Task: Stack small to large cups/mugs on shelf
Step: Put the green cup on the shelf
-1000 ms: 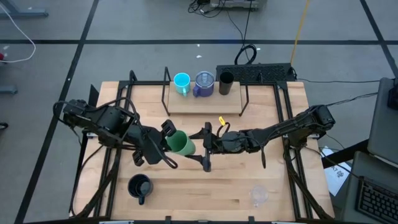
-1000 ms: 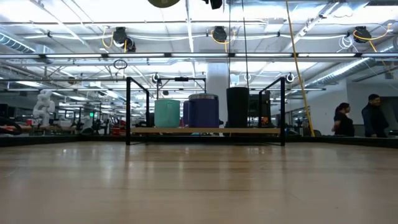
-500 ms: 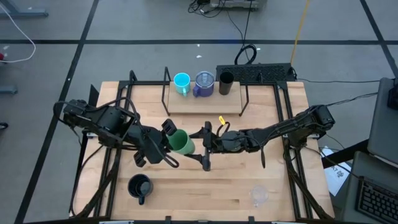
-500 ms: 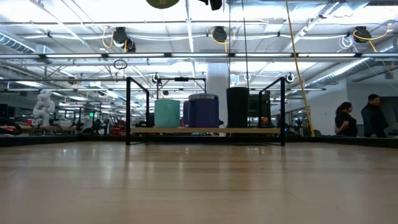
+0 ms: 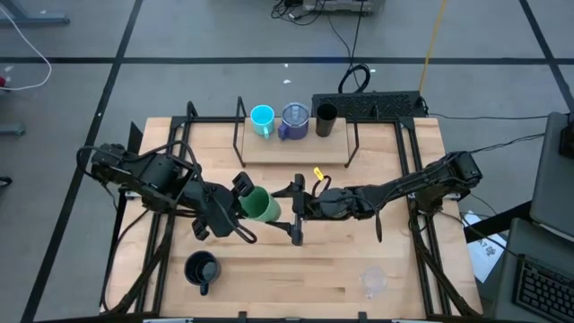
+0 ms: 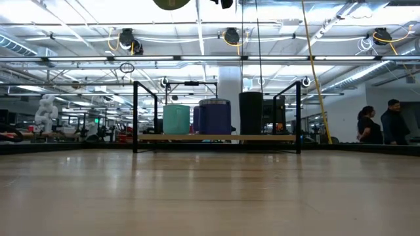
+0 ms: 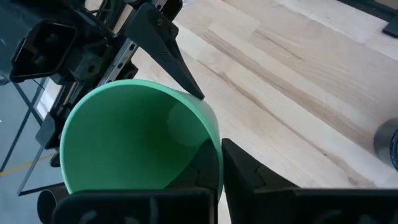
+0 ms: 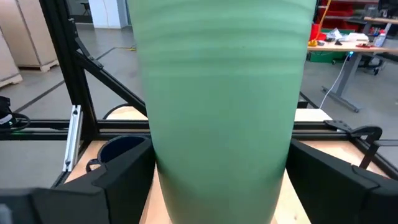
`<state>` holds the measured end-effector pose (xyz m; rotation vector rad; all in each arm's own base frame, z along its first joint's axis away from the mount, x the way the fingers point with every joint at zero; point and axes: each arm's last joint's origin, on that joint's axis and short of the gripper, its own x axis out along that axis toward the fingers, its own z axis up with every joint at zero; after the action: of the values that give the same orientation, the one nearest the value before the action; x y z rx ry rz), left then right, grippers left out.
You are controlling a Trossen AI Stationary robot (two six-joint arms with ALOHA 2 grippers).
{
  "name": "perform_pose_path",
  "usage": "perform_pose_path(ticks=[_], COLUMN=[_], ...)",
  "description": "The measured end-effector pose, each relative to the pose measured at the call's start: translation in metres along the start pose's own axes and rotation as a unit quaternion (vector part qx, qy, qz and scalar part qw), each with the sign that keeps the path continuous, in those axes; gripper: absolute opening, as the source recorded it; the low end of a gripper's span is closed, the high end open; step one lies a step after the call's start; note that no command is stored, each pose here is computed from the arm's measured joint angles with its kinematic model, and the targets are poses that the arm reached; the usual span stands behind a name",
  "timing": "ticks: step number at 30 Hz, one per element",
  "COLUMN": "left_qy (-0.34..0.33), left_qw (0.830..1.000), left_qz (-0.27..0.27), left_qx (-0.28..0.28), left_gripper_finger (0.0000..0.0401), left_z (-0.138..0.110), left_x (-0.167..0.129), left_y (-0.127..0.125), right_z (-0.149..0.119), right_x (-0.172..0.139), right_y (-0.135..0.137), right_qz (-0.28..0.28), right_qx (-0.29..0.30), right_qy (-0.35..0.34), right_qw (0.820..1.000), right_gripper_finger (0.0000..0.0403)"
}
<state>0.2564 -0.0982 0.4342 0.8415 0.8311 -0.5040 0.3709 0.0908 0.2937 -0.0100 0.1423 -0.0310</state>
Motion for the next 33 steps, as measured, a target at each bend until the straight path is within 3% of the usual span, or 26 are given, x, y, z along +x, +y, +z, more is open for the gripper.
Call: perform_pose_path(ticks=[9, 20, 27, 33], left_qy=[-0.015, -0.008, -0.007, -0.007], left_qw=[1.000, 1.000, 1.000, 1.000], left_qz=[0.007, 0.005, 0.007, 0.008], left_qx=[0.020, 0.015, 0.007, -0.018], left_gripper_finger=[0.0007, 0.0011, 0.0015, 0.0050], left_z=[0.0028, 0.0017, 0.0016, 0.0015], left_x=[0.0006, 0.0006, 0.0006, 0.0005], left_y=[0.0020, 0.0013, 0.0014, 0.0015], right_z=[-0.0004, -0.0003, -0.0004, -0.0019], right_x=[0.0036, 0.0040, 0.0039, 0.0040], right_y=[-0.0006, -0.0017, -0.0015, -0.0016], right_qz=[0.002, 0.001, 0.000, 0.000], right_qx=[-0.002, -0.004, -0.003, -0.004], right_qy=[-0.014, -0.015, -0.014, -0.007], right_qw=[1.000, 1.000, 1.000, 1.000], right_gripper_finger=[0.0368, 0.0328, 0.0332, 0.0332])
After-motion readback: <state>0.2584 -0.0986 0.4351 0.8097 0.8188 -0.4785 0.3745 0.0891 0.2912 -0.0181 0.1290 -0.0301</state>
